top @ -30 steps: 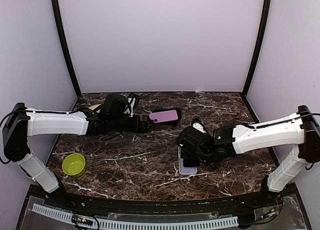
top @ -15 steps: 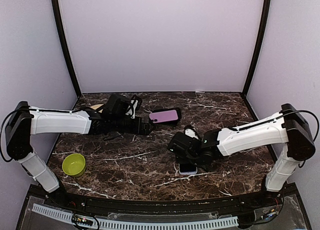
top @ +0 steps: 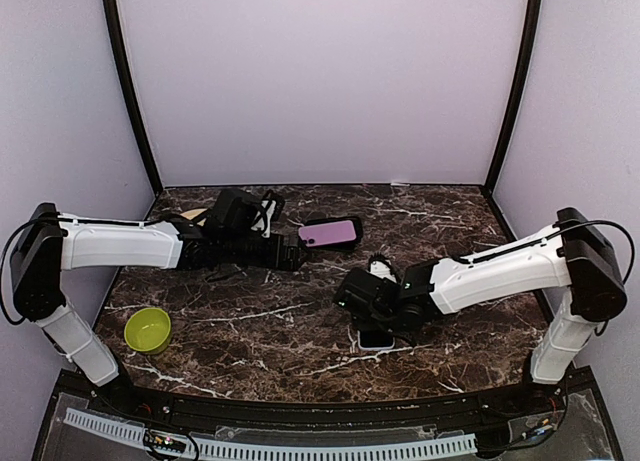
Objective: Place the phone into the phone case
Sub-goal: Place the phone on the phone case.
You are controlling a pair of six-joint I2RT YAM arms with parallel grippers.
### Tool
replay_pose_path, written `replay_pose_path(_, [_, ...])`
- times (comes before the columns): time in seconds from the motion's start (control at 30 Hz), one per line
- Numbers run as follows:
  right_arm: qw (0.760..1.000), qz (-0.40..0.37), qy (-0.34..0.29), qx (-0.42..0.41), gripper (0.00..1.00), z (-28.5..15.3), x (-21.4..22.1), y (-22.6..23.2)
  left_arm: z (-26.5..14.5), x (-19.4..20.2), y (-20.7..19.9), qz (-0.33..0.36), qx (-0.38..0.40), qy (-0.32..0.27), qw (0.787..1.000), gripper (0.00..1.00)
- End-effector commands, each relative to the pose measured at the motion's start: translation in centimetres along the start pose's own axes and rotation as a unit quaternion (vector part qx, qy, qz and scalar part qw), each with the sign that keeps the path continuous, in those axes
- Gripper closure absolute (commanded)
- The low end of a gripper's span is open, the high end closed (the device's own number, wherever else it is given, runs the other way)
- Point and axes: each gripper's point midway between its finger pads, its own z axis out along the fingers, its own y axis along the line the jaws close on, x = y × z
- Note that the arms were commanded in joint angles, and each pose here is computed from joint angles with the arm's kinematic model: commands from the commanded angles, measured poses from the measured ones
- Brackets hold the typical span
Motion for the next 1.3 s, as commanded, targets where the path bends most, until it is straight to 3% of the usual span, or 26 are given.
replay_pose_path(0.0, [1.000,0.007,0.008,0.000,1.00,0.6,0.9,0.2,-0.6,-1.1,-0.9,0.006,0.009,-0.009,1.000,0.01])
replay_pose_path(0.37, [0.999,0.003,0.052,0.013,1.00,3.1,3.2,-0.1,-0.5,-1.0,-0.8,0.006,0.008,-0.006,1.000,0.01])
replay_pose_path(0.7, [0.998,0.017,0.055,0.034,0.76,3.8,3.2,-1.2,-0.8,-1.4,-0.9,0.010,0.006,-0.013,1.000,0.01])
replay_pose_path(0.77, [0.998,0.017,0.054,0.034,0.70,3.8,3.1,-1.1,-0.8,-1.4,-0.9,0.010,0.006,-0.013,1.000,0.01])
replay_pose_path(0.9, [0.998,0.017,0.054,0.037,0.45,3.7,3.0,-1.1,-0.8,-1.4,-0.8,0.011,0.006,-0.014,1.000,0.01])
replay_pose_path(1.1, [0.997,0.019,0.051,0.048,0.20,3.6,2.8,-1.4,-0.9,-1.7,-0.8,0.012,0.002,-0.019,1.000,0.01])
replay_pose_path(1.27, [0.997,0.016,0.049,0.049,0.12,3.5,2.5,-1.4,-1.0,-1.7,-0.8,0.013,0.002,-0.019,1.000,0.01])
